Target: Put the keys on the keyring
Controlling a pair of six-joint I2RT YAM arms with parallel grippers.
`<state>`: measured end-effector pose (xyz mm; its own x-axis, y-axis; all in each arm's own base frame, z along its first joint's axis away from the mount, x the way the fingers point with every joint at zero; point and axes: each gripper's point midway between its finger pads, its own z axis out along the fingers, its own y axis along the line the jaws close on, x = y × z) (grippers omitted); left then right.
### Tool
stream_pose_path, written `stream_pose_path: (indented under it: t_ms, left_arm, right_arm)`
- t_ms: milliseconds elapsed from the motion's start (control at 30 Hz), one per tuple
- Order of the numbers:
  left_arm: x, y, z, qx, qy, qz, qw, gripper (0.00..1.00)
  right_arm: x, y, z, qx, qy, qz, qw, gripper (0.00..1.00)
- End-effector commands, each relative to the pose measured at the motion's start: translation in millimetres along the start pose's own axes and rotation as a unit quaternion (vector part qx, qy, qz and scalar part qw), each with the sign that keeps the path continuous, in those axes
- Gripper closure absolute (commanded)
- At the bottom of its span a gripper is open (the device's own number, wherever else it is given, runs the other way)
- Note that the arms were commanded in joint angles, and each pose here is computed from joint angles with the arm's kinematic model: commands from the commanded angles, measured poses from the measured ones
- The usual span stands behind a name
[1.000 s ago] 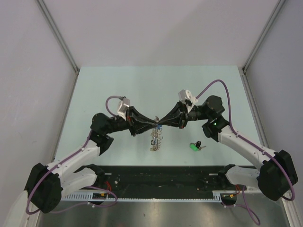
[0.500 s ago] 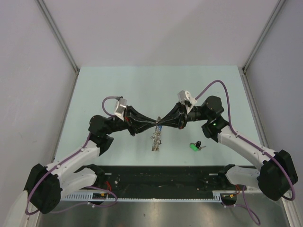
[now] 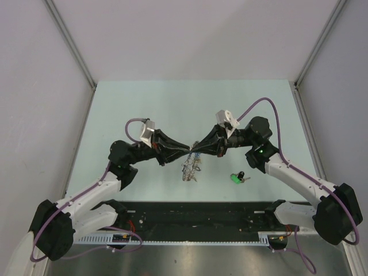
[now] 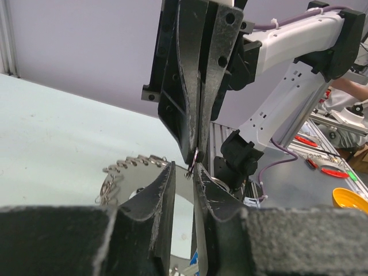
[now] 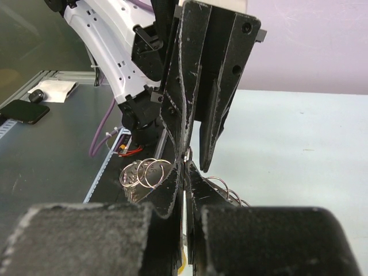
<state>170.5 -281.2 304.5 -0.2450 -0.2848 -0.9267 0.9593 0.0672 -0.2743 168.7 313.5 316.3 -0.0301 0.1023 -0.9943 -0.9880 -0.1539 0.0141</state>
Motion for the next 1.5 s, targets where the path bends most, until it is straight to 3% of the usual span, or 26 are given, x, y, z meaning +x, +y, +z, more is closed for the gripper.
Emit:
stream_pose_path:
  t_ms: [0,300,400,600,633,667,767,867,967,1067,1167,1267,1333,1467]
  left_arm:
    - [1,0,-2,-0.004,-0.008,0.013,1.000,0.79]
    - [-3,-5,0,0.011,-0.017,0.014,1.000,0.86]
    - [-3,-5,0,0.013,-0.015,0.013,1.000,0.99]
    - [0,0,-2,-0.002,-0.005,0.018,1.000,1.00]
    - [-6,0,-1,-0.006,-0.004,0.046,0.999,1.00]
    - [3,7,-3,-0.025,0.020,0.034,0.999,1.00]
    - [1,18,-6,-0.062,0.050,0.064,0.995,1.00]
    - [-2,28,-11,-0.093,0.081,0.092,0.988,1.00]
    - [-3,35,-17,-0.117,0.107,0.111,0.981,1.00]
    - [1,40,-25,-0.135,0.135,0.130,0.973,1.00]
    - [8,41,-34,-0.137,0.160,0.157,0.965,0.99]
    - [12,37,-41,-0.131,0.173,0.178,0.960,1.00]
    - [17,32,-44,-0.115,0.183,0.188,0.958,1.00]
    - [20,22,-46,-0.086,0.187,0.205,0.957,1.00]
  right_arm:
    - [-26,5,0,0.001,-0.024,-0.052,0.998,1.00]
    - [-25,5,1,0.000,-0.023,-0.049,0.999,1.00]
    - [-25,5,1,0.000,-0.024,-0.049,0.999,1.00]
    - [-25,-1,-2,0.025,-0.021,-0.043,0.999,0.98]
    - [-23,-3,-4,0.033,-0.018,-0.034,0.999,0.92]
    - [-26,-6,-6,0.047,-0.020,-0.034,0.998,0.75]
    - [-24,-17,-14,0.090,-0.016,-0.016,0.996,0.44]
    - [-19,-29,-28,0.149,-0.003,0.016,0.989,0.31]
    - [-2,-40,-45,0.217,0.024,0.064,0.974,0.26]
    - [26,-48,-67,0.298,0.065,0.125,0.944,0.21]
    - [61,-49,-98,0.392,0.111,0.198,0.892,0.19]
    - [84,-48,-128,0.475,0.136,0.252,0.832,0.18]
    - [105,-44,-153,0.535,0.162,0.287,0.778,0.17]
    - [143,-32,-178,0.585,0.206,0.352,0.701,0.15]
